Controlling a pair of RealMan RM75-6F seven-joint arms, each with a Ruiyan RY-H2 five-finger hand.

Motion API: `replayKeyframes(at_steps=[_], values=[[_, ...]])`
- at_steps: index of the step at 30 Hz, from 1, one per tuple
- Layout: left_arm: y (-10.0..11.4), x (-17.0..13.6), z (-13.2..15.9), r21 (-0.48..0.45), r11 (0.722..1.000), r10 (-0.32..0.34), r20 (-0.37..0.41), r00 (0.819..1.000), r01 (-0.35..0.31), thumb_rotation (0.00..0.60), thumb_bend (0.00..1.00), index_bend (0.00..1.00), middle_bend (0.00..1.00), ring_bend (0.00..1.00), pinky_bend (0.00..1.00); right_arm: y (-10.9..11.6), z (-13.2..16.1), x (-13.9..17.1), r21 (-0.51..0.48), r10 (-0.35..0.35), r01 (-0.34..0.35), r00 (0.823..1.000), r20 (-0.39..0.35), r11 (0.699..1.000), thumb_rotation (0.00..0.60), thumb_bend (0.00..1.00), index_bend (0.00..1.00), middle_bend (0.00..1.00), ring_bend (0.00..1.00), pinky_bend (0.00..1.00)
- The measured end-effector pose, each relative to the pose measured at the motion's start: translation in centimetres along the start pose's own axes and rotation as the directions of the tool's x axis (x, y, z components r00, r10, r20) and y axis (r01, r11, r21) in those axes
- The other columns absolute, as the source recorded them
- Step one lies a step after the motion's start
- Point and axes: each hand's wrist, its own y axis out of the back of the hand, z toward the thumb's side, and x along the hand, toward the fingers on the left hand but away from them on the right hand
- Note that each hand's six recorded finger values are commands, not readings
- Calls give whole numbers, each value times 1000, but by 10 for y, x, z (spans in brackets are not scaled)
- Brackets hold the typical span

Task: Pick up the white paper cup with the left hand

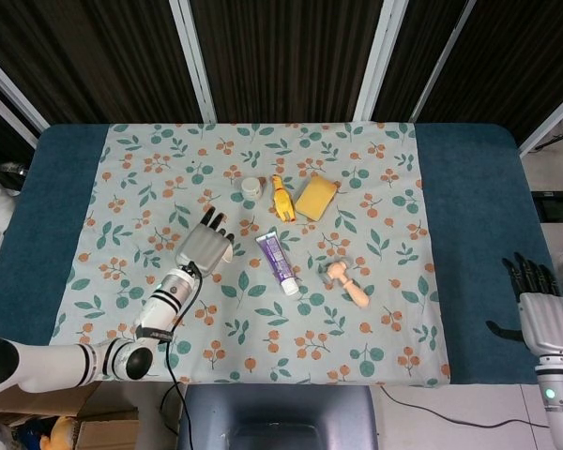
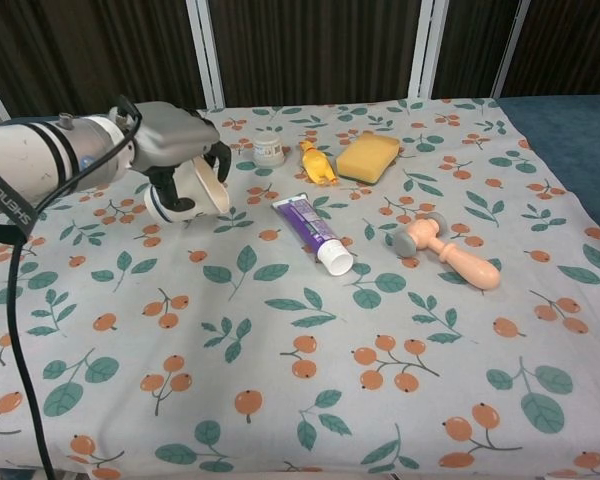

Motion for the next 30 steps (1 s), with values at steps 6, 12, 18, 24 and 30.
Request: replayKeyframes(at_steps=[6, 12, 18, 24, 30], values=[[-3, -14, -22, -346, 931, 104, -50, 993, -115, 600, 368, 344, 342, 59, 44, -1, 11, 2, -19, 21, -21, 1000, -24, 1000, 600, 217, 0, 0, 0, 0], [-27, -23, -57, -663, 698, 212, -170, 963, -270, 600, 366, 344, 342, 63, 48, 1, 17, 4, -13, 18, -18, 999, -38, 1000, 600, 217, 0, 0, 0, 0], [-71, -32, -90, -738, 554, 247, -296, 923, -385, 600, 366, 334, 336, 68, 56, 3, 19, 6, -20, 17, -18, 999, -40, 1000, 600, 217, 0, 0, 0, 0], [-106, -38, -89, -770, 482, 231, -349, 908, -418, 600, 365, 303, 305, 58, 61, 4, 21, 7, -27, 20, -21, 999, -46, 999, 600, 217, 0, 0, 0, 0], [-120, -38, -84, -794, 469, 210, -326, 922, -387, 600, 366, 62, 46, 1, 38, 6, 17, 7, -24, 16, -17, 999, -34, 1000, 600, 217, 0, 0, 0, 0]])
